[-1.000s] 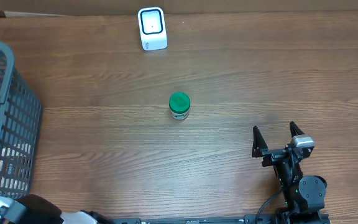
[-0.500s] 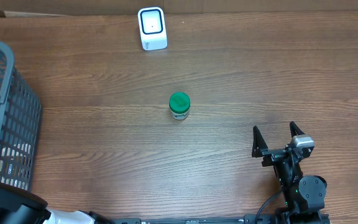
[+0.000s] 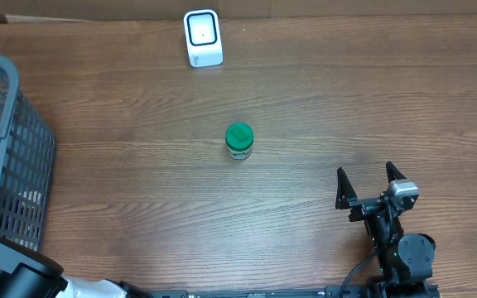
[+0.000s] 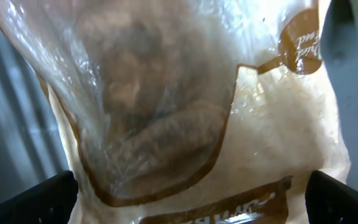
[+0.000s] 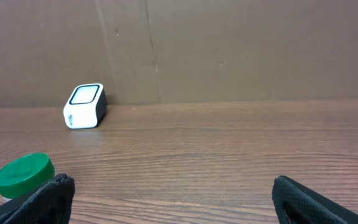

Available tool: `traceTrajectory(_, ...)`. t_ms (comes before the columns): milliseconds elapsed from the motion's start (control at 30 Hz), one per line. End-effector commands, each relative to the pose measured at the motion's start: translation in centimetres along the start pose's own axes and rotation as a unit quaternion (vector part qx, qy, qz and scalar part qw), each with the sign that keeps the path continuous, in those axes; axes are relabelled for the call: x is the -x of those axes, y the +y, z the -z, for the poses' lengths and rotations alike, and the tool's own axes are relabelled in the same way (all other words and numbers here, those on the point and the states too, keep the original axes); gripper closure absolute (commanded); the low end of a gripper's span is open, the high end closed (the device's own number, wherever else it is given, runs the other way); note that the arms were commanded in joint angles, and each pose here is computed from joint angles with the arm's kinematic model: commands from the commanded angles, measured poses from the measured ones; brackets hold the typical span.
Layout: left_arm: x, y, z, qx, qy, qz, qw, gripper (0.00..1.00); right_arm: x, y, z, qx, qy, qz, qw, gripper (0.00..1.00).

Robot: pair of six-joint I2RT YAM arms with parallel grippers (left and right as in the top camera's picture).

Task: Scan the item barcode
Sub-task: 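Move the left gripper back into the basket and grasp the clear bread bag, then carry the bread bag past the scanner and drop it beside the jar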

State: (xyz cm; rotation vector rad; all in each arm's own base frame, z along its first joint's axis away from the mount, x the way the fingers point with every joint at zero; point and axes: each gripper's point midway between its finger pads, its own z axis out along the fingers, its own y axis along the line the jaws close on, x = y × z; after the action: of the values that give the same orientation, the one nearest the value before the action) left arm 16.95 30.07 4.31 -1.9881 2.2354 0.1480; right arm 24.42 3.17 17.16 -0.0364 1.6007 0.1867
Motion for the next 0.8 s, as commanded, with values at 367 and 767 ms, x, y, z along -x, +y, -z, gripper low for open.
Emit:
traceTrajectory(367,-2.4,-0.7,-4.0,0.049,0.048,-0.047,0.997,0.66,-0.2,-0.2,0.0,-0.005,-0.002,0.000,1.000,0.00)
traceTrajectory(767,1.4,-2.4,2.1,0.040,0.034,-0.034,0.998,0.96,-0.2,-0.2,0.0,-0.005,-0.002,0.000,1.000,0.00)
